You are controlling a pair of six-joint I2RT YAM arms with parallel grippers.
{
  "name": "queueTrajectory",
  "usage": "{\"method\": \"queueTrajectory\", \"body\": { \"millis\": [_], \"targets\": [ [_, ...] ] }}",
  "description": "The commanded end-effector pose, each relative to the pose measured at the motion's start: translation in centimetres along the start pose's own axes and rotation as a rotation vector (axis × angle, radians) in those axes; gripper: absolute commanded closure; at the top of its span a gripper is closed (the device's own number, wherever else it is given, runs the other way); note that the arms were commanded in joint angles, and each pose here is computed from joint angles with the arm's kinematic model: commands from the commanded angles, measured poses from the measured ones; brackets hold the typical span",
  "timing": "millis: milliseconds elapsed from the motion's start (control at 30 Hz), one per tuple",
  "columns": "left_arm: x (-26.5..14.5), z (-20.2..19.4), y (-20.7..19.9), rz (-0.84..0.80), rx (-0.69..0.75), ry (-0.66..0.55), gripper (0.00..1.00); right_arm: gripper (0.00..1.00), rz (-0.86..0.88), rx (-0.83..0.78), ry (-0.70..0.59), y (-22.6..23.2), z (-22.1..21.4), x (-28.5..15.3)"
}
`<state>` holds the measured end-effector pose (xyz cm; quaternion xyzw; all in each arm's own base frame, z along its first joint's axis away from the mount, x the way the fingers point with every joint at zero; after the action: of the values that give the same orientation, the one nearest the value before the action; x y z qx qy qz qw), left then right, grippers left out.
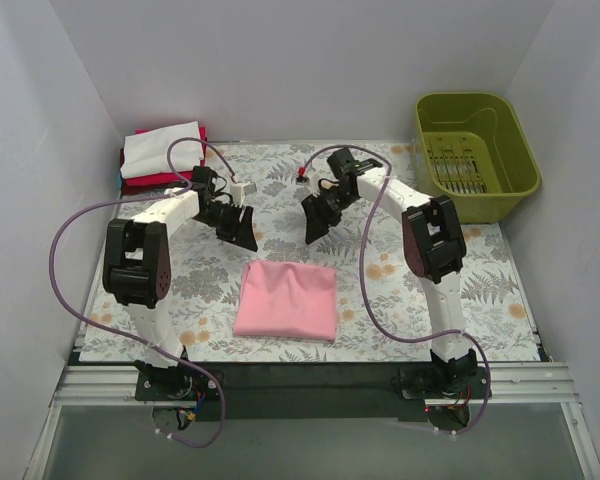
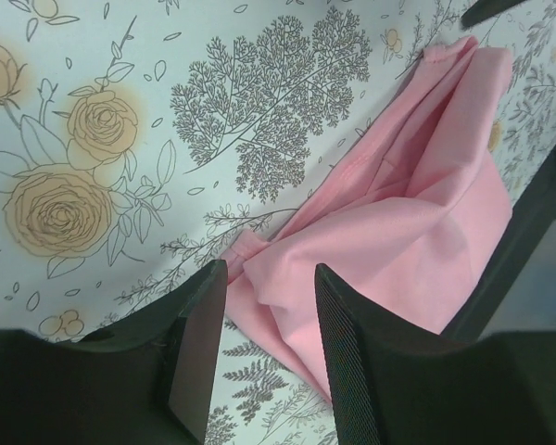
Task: Fold and stack the t-shirts
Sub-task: Fold the tshirt
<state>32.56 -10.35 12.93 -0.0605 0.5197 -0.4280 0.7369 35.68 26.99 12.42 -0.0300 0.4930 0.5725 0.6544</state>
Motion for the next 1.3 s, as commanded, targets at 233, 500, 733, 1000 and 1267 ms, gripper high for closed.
{"method": "queueTrajectory", "body": {
  "millis": [233, 500, 733, 1000, 1267],
  "targets": [
    [1.0, -0.2, -0.5, -0.106, -0.124, 0.040, 0.57, 0.19, 0.247, 0.096, -0.057, 2.9, -4.0, -6.2],
    [1.6, -1.4, -0.1, -0.100, -0.144, 0.073, 0.56, 0.18, 0.284, 0.111, -0.012, 3.6, -5.9, -4.8],
    [1.6, -1.7, -0.3, -0.104, -0.147, 0.077, 0.58, 0.19, 0.257, 0.086, 0.043, 3.4, -7.0, -3.8],
    [0.4, -1.2, -1.3, -0.104, -0.118, 0.053, 0.85, 0.30, 0.223, 0.043, 0.096, 3.6, -8.0, -3.3],
    [-3.0, -0.9, -2.8, 0.017, -0.080, 0.042, 1.00, 0.68, 0.189, 0.012, 0.087, 3.5, -7.1, -3.8]
  ]
}}
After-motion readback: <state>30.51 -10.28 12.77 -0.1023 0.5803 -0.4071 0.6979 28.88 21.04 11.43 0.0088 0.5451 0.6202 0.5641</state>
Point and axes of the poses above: each gripper's point midway between its finger pads, its own x axis out along the fingers, its own y axis along the line the jaws close on, z = x × y, the point moved 8 cm from there along -x, back along the fingers, and after that the axes turned 1 degree about x, right-handed, at the moved point
